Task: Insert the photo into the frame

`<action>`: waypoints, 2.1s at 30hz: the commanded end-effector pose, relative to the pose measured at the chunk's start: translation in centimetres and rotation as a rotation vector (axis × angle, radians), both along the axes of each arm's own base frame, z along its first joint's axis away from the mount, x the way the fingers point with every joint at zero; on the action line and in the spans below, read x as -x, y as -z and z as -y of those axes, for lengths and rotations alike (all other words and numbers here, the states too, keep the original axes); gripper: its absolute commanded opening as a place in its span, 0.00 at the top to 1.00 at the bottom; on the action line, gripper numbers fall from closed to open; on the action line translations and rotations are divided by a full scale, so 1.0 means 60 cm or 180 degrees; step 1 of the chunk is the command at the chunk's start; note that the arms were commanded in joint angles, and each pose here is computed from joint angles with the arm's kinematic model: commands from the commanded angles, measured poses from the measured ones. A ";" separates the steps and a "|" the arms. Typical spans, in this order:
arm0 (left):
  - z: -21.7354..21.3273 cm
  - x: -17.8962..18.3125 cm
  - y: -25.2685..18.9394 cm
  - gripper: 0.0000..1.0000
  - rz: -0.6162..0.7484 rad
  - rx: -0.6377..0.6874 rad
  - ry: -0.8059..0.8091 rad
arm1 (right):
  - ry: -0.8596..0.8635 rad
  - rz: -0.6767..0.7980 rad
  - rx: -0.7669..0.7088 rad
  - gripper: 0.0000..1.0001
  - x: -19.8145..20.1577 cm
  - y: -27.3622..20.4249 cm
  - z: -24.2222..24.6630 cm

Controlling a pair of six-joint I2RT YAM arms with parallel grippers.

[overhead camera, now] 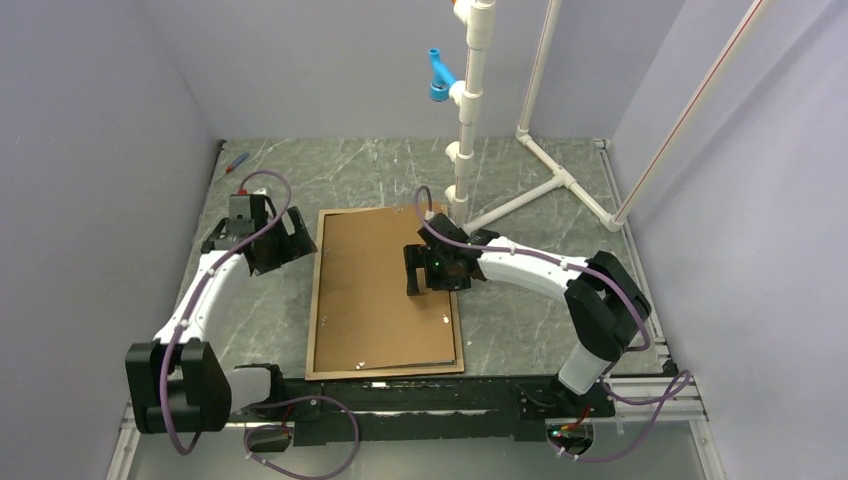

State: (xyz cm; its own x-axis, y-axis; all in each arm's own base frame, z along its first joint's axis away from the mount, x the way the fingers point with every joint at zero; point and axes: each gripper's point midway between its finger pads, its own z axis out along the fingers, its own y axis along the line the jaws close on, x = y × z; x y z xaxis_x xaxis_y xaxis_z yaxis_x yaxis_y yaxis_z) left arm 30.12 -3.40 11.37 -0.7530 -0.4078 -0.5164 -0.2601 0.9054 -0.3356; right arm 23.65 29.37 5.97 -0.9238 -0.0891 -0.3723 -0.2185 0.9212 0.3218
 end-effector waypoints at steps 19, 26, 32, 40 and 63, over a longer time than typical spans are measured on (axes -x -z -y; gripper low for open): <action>0.049 0.080 -0.023 0.01 0.0030 -0.0038 0.0350 | -0.0077 0.0312 0.0669 0.00 -0.024 -0.021 -0.002; 0.063 0.089 -0.011 0.01 -0.0043 -0.0016 0.0392 | -0.0052 0.0333 0.0662 0.00 -0.022 -0.039 -0.001; 0.075 0.096 0.002 0.01 -0.0116 -0.0098 0.0493 | -0.0012 0.0366 0.0499 0.00 -0.016 -0.058 0.005; 0.113 0.117 0.028 0.08 -0.0208 -0.0101 0.0777 | 0.0073 0.0218 0.0183 0.00 0.014 -0.051 0.034; 0.075 0.214 0.141 0.08 -0.1001 -0.0774 0.0281 | 0.0013 -0.0219 0.0266 0.21 0.085 0.045 0.084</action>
State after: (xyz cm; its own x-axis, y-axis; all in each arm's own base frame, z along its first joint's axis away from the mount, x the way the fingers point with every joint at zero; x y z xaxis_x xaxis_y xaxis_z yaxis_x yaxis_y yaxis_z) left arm 16.25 -7.29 2.85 -0.9312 -0.2111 -0.2973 -0.2229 0.9748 0.0060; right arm 17.37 23.01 3.15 -0.9562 -0.1149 -0.2691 -0.1844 0.9507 0.2493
